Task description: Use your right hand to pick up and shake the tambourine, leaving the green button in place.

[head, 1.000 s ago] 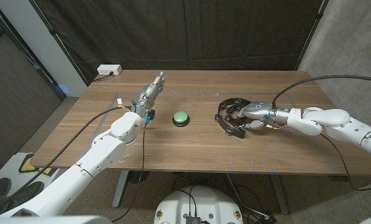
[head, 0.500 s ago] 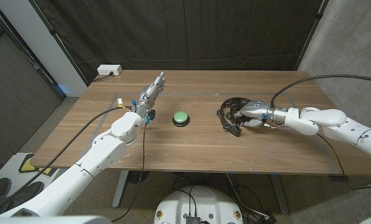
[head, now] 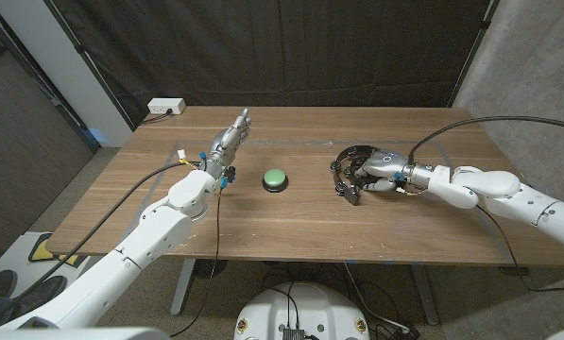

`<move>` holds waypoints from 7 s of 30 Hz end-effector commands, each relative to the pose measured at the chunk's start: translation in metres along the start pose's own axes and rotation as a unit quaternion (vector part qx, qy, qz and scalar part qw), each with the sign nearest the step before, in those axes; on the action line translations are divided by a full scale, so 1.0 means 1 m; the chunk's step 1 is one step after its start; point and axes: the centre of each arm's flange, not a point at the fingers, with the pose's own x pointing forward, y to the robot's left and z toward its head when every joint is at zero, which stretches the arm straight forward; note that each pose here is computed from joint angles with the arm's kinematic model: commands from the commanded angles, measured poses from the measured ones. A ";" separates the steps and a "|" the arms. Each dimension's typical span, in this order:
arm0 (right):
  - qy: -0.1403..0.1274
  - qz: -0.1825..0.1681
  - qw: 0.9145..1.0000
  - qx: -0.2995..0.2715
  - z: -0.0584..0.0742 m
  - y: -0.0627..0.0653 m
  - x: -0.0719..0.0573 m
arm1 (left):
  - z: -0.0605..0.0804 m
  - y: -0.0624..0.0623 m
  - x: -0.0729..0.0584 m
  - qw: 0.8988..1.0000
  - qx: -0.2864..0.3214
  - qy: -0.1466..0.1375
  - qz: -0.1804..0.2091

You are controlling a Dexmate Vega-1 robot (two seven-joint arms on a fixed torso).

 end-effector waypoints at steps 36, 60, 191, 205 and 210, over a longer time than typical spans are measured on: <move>0.282 -0.287 0.882 0.245 -0.008 -0.093 -0.022 | -0.005 0.021 0.009 1.000 -0.016 -0.013 -0.021; 0.234 -0.344 0.707 0.572 -0.030 -0.087 -0.025 | -0.011 0.034 0.016 0.999 -0.031 -0.020 -0.032; -0.050 -0.436 0.175 0.881 -0.054 -0.050 0.013 | -0.016 0.047 0.051 0.997 -0.031 -0.010 -0.064; 0.228 -0.409 0.737 0.488 -0.034 -0.126 0.019 | -0.017 0.042 0.055 0.997 -0.031 -0.009 -0.067; 0.261 -0.393 0.849 0.236 0.006 -0.158 0.050 | -0.019 0.042 0.051 0.998 -0.033 -0.009 -0.062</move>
